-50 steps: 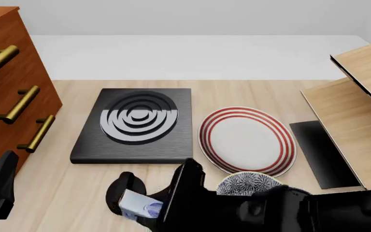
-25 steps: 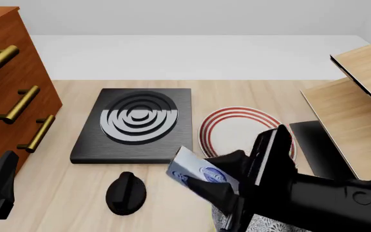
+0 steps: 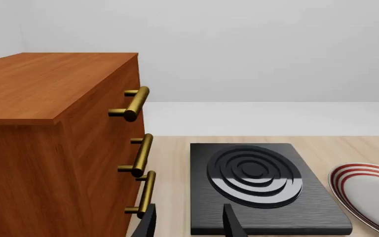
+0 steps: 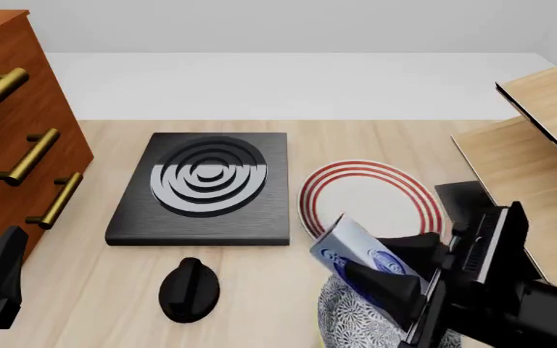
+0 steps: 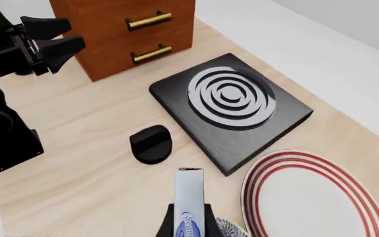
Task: Pick up the cream cheese and put it in the bowl.
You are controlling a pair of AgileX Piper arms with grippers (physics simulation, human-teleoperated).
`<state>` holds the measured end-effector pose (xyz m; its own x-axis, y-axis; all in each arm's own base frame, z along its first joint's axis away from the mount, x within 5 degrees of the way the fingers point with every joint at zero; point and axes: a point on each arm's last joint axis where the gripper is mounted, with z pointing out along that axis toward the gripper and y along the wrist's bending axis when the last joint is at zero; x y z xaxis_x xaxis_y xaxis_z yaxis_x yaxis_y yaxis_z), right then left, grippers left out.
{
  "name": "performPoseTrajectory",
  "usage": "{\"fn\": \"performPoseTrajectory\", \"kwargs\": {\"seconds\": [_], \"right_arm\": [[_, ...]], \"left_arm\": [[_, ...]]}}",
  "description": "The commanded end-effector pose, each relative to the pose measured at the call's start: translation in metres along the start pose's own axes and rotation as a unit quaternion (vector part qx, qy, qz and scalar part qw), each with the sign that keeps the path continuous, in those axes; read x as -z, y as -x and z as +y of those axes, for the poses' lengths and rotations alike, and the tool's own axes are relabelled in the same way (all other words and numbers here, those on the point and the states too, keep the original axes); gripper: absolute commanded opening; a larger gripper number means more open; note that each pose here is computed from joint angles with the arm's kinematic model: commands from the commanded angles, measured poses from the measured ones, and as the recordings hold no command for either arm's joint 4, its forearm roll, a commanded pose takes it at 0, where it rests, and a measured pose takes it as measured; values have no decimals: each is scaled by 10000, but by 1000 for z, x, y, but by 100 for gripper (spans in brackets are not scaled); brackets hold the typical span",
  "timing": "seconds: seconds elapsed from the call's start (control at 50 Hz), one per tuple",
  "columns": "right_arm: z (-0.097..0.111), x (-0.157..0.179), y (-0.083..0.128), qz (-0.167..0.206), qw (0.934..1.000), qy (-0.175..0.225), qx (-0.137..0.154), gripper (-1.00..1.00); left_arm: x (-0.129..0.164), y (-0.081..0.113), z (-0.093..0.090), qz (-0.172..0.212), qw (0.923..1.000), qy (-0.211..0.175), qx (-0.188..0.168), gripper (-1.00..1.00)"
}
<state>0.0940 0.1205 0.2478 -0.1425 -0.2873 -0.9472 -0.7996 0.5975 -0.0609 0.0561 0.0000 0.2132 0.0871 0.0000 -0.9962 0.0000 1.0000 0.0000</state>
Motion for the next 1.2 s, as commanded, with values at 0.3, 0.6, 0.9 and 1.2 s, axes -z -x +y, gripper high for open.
{"fn": "performPoseTrajectory", "kwargs": {"seconds": [0.3,0.6,0.9,1.2], "right_arm": [[-9,23,-27,117,9984,-421,-358,-100],[-10,18,-40,202,9974,-462,-505,-100],[-10,7,-56,341,9964,-493,-601,-100],[-10,2,-65,404,9959,-489,-645,-100]], "left_arm": [[0,0,0,0,10000,0,0,100],[0,0,0,0,10000,0,0,100],[0,0,0,0,10000,0,0,100],[0,0,0,0,10000,0,0,100]]}}
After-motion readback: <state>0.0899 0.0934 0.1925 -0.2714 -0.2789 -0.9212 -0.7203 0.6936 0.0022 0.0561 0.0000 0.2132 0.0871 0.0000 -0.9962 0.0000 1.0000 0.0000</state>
